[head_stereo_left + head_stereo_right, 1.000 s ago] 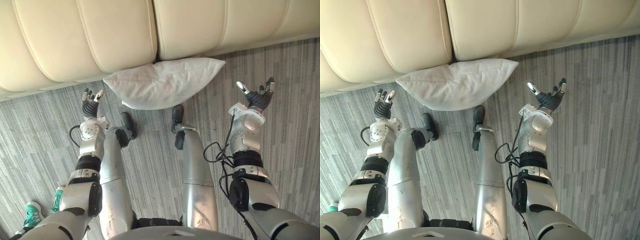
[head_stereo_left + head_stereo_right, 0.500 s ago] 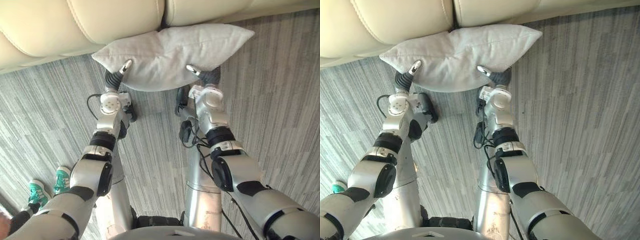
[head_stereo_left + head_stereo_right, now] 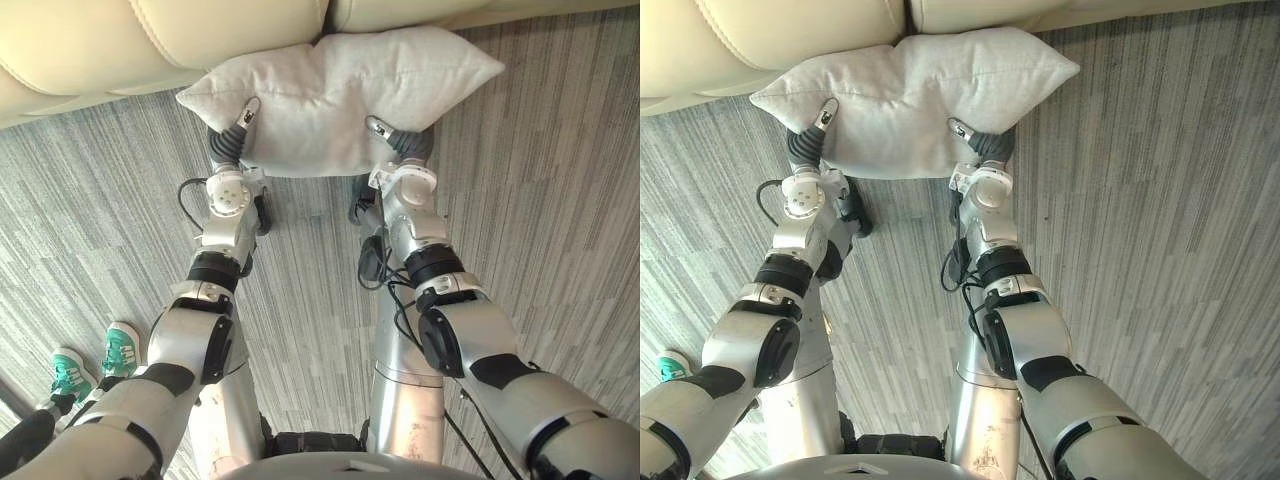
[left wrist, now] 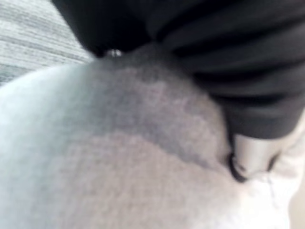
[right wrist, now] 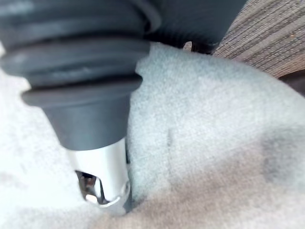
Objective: Pick up cushions and gather them together orderly.
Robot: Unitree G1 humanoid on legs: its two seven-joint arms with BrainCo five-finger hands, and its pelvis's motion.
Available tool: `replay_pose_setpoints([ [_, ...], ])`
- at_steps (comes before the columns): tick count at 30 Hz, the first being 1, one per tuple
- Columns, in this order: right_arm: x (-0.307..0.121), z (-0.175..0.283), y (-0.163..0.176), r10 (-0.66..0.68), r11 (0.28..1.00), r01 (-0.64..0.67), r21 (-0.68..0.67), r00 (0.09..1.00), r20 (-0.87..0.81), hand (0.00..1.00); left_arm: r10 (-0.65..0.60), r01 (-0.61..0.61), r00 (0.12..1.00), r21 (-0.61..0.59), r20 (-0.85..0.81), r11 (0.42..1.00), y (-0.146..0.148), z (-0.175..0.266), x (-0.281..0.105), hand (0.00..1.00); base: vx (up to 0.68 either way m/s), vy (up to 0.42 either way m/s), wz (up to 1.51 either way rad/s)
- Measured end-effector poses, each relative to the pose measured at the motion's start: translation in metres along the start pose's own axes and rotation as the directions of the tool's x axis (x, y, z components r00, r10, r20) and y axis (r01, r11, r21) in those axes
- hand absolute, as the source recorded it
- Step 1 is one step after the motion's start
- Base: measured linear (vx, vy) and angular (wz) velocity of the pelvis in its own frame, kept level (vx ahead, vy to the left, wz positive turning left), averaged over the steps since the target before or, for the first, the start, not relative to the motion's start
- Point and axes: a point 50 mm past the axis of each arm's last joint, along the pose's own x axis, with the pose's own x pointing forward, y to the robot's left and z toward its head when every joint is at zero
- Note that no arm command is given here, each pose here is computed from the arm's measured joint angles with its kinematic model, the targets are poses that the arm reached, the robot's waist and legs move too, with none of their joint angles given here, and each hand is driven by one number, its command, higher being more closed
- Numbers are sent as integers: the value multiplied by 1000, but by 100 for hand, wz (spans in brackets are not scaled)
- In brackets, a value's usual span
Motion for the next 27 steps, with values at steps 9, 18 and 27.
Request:
replay_pose_setpoints([
  [9,-22,-22,-17,2,1000,-2,6,1000,-24,100,-55,56,998,-62,20,997,-5,-9,-27,100,-47,-18,4],
  [18,-86,-36,-44,-24,995,21,98,999,33,100,-142,149,988,-133,56,980,-3,-25,-85,100,60,-22,6],
  [27,-145,-56,-53,50,994,-47,102,998,-28,100,-108,103,994,-200,-15,974,29,-46,-146,100,157,-18,13],
])
